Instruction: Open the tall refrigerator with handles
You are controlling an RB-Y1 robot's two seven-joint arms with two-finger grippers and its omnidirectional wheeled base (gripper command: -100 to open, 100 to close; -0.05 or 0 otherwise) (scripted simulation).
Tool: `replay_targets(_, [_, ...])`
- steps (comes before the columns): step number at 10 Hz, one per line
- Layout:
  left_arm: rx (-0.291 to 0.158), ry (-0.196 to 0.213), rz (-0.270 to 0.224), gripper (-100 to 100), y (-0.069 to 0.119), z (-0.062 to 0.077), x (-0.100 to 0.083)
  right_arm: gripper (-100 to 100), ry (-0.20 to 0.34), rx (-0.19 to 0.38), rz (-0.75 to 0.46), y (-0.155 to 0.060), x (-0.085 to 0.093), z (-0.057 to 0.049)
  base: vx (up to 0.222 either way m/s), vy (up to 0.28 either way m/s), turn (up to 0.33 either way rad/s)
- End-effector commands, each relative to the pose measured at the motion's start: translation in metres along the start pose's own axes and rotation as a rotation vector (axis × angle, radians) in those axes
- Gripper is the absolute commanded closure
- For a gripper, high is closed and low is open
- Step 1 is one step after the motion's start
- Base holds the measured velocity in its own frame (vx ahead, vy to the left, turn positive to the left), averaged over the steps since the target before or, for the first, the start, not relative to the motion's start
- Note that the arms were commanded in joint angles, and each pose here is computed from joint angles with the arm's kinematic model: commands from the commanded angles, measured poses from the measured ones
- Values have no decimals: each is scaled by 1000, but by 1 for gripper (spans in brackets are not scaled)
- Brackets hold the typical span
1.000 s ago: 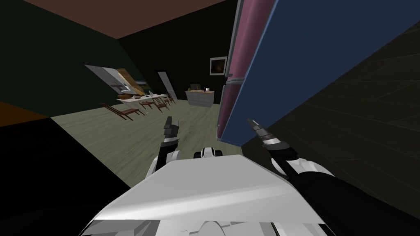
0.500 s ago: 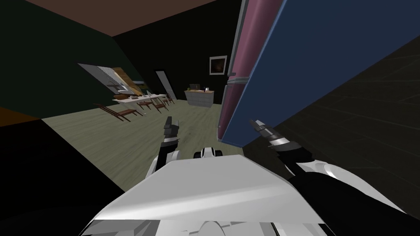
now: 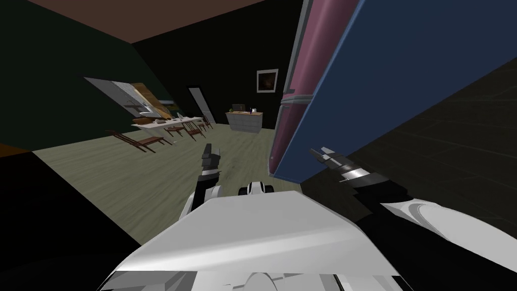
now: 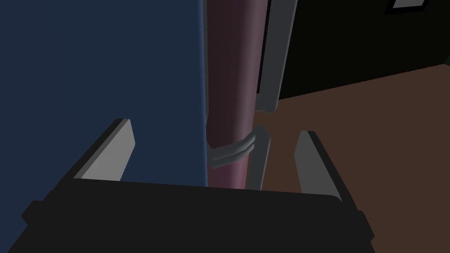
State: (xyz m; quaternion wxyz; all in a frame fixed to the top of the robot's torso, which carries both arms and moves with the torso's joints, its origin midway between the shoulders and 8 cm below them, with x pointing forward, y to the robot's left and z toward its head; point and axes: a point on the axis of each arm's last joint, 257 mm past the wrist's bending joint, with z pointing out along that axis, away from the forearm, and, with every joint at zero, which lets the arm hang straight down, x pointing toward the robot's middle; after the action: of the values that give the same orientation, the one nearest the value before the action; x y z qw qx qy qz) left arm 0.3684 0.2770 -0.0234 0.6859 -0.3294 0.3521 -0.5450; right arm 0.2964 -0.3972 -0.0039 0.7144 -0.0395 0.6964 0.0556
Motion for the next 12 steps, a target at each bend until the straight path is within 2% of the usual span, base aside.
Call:
replay_targets(1, [0,0,0,0,0,0,0,-100,23,21,-89,-9,-4,-2,40,17,2])
replay_targets(4, [0,0,0,0,0,0,0,-100,83,42,-245,-22,-14,-5,73,46,-65])
replay_targets(6, [0,0,0,0,0,0,0,-100,88,55,-294,-27,-17,-6,82,40,-14])
replay_targets(11, [0,0,0,0,0,0,0,-100,154,81,-544,-43,-39,-5,102,56,-69])
replay_targets(12, [0,0,0,0,0,0,0,-100,153,94,-591,-47,-45,-6,96,57,-48])
